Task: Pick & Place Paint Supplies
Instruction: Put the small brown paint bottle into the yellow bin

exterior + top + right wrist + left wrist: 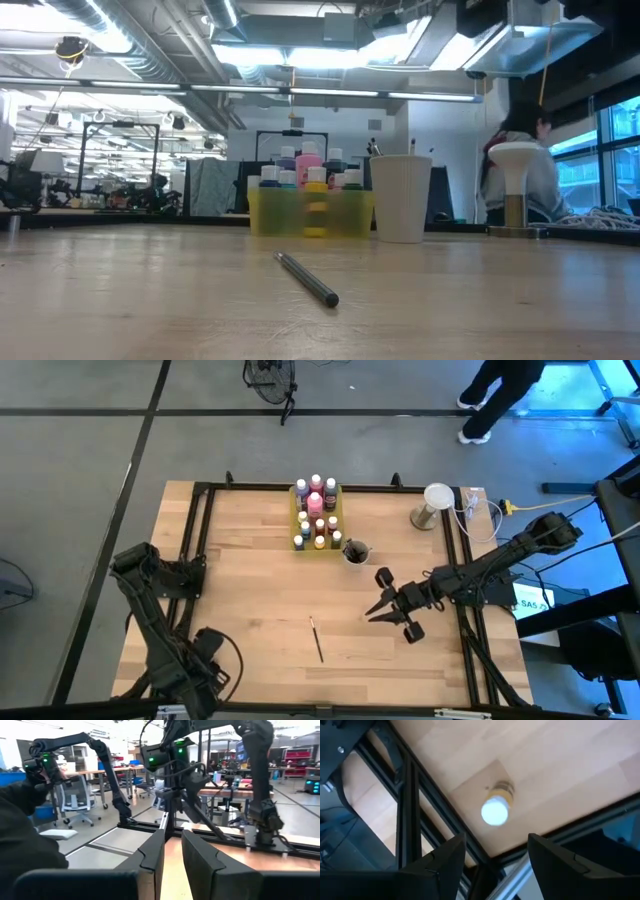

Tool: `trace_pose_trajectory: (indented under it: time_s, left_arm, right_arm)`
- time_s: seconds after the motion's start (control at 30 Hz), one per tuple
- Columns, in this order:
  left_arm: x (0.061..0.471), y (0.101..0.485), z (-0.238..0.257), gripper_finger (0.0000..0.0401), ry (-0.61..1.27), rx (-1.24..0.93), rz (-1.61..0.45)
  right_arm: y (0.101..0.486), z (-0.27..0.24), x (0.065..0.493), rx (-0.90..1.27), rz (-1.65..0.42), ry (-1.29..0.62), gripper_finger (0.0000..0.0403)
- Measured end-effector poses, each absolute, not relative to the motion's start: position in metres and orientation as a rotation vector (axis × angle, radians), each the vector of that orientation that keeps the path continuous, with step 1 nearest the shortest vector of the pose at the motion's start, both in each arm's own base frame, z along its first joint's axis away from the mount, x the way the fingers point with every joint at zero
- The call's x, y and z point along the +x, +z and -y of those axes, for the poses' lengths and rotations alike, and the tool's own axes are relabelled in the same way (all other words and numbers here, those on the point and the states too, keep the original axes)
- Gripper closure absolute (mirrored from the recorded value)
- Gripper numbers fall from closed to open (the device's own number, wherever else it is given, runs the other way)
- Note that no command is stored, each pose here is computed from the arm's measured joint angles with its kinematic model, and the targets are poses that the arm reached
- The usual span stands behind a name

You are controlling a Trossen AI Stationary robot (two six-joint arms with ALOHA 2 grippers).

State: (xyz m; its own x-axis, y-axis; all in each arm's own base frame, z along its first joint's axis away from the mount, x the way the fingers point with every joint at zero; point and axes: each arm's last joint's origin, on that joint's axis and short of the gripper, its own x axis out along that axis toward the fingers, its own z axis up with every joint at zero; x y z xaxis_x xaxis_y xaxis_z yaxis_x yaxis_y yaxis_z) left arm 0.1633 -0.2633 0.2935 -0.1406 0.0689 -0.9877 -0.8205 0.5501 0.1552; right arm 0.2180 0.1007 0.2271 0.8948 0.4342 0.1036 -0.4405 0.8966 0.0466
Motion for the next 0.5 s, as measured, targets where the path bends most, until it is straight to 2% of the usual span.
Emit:
trace_pose_trajectory:
  time_s: [0.23,0.5]
  left_arm:
    - [0.158,0.278,0.261,0.0192,0.912,-0.61,-1.527]
    - [0.159,0.26,0.271,0.0192,0.808,-0.66,-1.531]
  right_arm:
    - [0.227,-0.094,0.221,0.06,0.095,0.421,0.0332]
    - [0.23,-0.089,0.223,0.063,0.122,0.4,0.0332]
